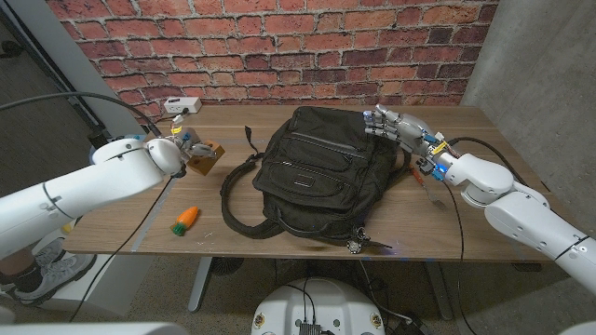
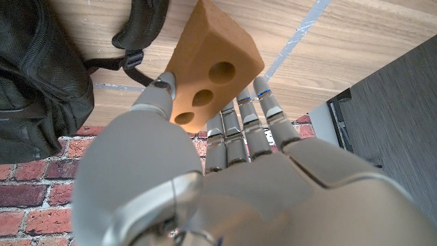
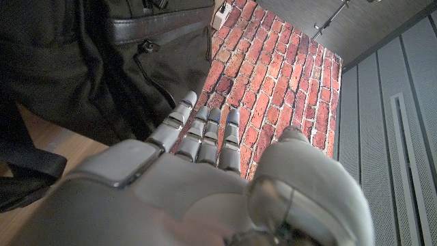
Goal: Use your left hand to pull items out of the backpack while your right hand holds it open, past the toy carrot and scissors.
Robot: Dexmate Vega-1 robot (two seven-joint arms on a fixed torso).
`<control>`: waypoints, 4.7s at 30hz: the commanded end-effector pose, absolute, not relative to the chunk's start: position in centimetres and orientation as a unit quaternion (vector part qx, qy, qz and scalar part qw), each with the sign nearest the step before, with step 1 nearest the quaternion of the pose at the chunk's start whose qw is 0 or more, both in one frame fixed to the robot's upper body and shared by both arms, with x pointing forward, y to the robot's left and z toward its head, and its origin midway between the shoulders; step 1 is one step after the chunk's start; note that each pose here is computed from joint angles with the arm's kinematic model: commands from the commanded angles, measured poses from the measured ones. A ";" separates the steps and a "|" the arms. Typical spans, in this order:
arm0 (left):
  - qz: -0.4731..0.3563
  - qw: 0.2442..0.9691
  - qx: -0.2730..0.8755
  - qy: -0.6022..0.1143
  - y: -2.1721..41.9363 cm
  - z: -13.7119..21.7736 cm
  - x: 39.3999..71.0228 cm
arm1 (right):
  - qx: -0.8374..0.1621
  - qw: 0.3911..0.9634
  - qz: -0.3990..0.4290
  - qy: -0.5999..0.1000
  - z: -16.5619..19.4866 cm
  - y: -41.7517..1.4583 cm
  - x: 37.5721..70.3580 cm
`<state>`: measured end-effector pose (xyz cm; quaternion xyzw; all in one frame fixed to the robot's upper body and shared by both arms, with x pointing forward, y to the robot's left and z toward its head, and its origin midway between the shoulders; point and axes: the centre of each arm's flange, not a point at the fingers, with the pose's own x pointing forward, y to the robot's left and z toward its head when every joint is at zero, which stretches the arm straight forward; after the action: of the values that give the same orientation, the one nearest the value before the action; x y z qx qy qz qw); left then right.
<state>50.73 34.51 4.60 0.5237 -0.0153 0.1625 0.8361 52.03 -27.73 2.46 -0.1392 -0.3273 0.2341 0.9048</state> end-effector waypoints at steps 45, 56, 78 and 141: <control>0.223 0.792 0.568 -0.008 35.7 4.9 55.1 | -0.048 0.927 0.040 -0.370 0.3 -38.8 51.2; 0.223 0.785 0.577 0.004 35.7 4.5 56.9 | -0.040 0.930 0.030 -0.364 -0.1 -39.4 52.5; 0.209 0.781 0.588 0.005 35.4 4.9 60.6 | -0.021 0.937 0.025 -0.347 -2.0 -39.8 53.8; 0.148 0.775 0.613 0.037 36.5 6.1 66.5 | 0.001 0.940 0.018 -0.341 -2.3 -37.3 57.3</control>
<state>66.00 36.31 5.65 0.6063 0.0238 0.1640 0.7777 56.84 -37.98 -2.56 0.0025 -0.3362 0.0187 0.9416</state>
